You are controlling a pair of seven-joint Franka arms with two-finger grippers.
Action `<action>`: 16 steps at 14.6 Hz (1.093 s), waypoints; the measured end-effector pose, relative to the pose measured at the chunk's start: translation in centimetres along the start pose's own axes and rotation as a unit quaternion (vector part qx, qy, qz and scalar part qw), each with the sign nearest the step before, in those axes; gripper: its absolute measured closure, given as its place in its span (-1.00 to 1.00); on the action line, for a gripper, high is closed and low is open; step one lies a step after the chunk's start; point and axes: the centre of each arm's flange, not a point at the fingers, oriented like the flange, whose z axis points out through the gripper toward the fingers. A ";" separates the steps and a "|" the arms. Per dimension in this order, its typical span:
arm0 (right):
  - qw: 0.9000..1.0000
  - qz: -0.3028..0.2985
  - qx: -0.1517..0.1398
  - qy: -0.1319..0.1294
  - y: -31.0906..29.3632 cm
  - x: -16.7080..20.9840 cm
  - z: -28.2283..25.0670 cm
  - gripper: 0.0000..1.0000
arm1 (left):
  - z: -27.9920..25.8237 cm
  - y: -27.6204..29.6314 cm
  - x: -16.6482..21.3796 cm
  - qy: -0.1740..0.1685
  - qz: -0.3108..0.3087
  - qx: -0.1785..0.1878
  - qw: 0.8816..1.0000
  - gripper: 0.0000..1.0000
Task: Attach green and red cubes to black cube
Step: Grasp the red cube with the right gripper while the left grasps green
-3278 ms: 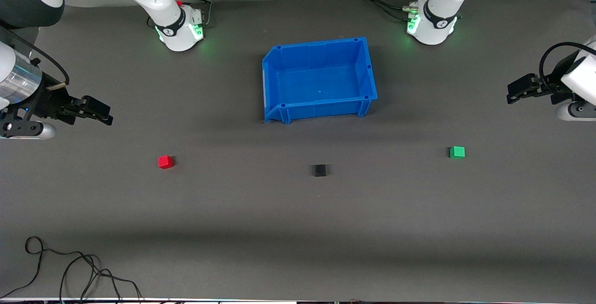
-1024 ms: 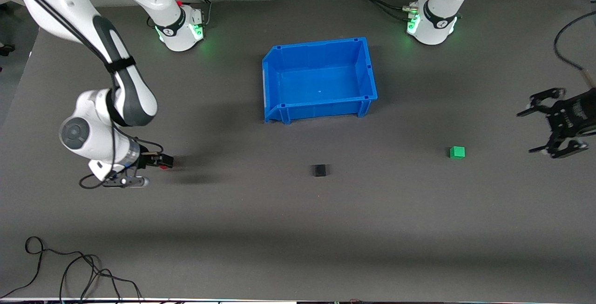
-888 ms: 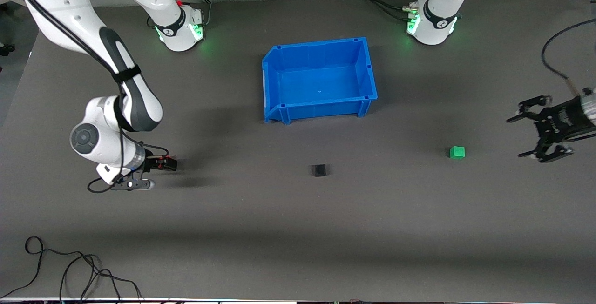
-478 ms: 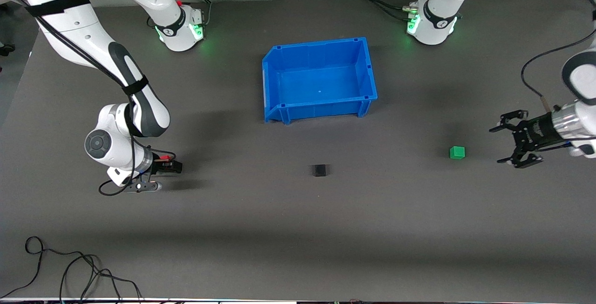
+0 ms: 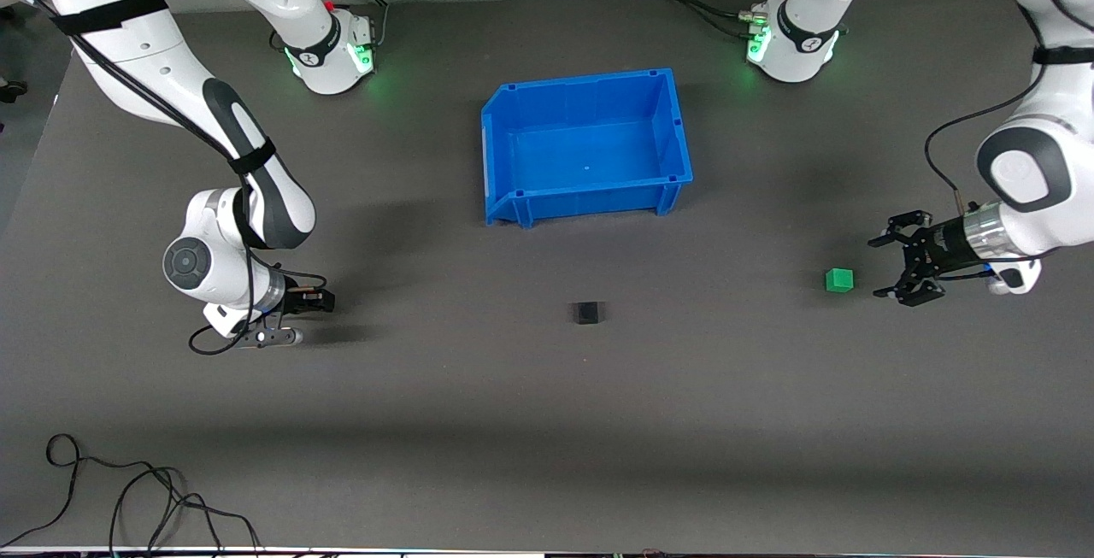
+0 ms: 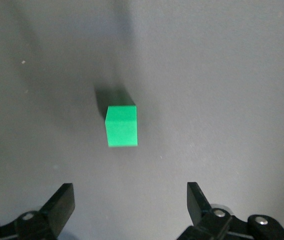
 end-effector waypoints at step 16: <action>1.000 0.002 -0.003 0.002 0.6 0.0 -0.2 0.21 | 7.4 -2.4 3.9 0.003 -0.015 -0.019 1.000 -0.96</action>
